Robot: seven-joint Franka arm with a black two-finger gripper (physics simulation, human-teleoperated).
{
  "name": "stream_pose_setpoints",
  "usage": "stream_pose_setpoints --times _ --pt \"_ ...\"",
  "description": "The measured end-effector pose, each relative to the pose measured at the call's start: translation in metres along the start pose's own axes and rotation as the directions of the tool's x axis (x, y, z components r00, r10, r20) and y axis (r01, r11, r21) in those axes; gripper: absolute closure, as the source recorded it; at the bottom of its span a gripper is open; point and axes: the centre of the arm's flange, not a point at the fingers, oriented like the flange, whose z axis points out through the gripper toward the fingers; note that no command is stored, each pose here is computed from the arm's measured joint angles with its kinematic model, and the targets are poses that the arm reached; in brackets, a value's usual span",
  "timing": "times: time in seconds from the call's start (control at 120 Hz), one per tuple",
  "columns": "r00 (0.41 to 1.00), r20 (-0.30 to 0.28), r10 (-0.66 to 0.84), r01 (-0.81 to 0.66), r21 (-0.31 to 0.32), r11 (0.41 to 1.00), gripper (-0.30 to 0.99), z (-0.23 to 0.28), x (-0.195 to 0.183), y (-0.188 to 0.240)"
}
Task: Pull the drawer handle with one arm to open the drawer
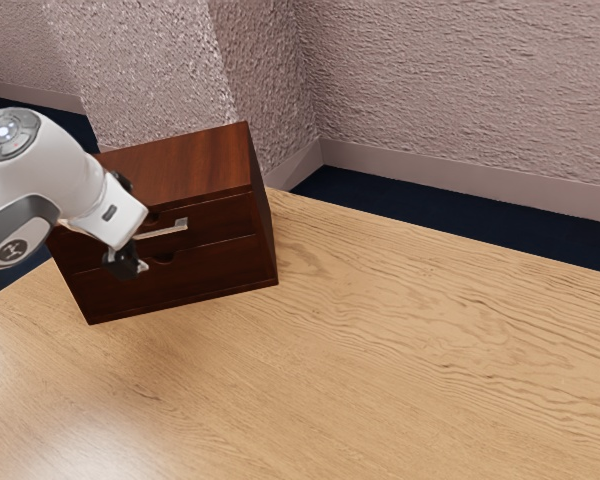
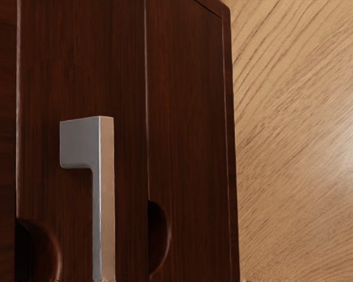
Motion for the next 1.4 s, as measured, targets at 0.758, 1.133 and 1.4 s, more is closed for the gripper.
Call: stream_pose_setpoints --times 0.758,1.133,1.4 --pt "0.999 -0.044 0.011 -0.008 0.055 0.998 0.0 -0.005 0.02 0.01" --pt "0.998 -0.021 -0.063 0.063 0.02 0.998 0.0 -0.008 -0.02 0.02" --pt "0.998 -0.034 -0.059 0.059 -0.01 0.998 0.0 0.015 -0.01 0.02"
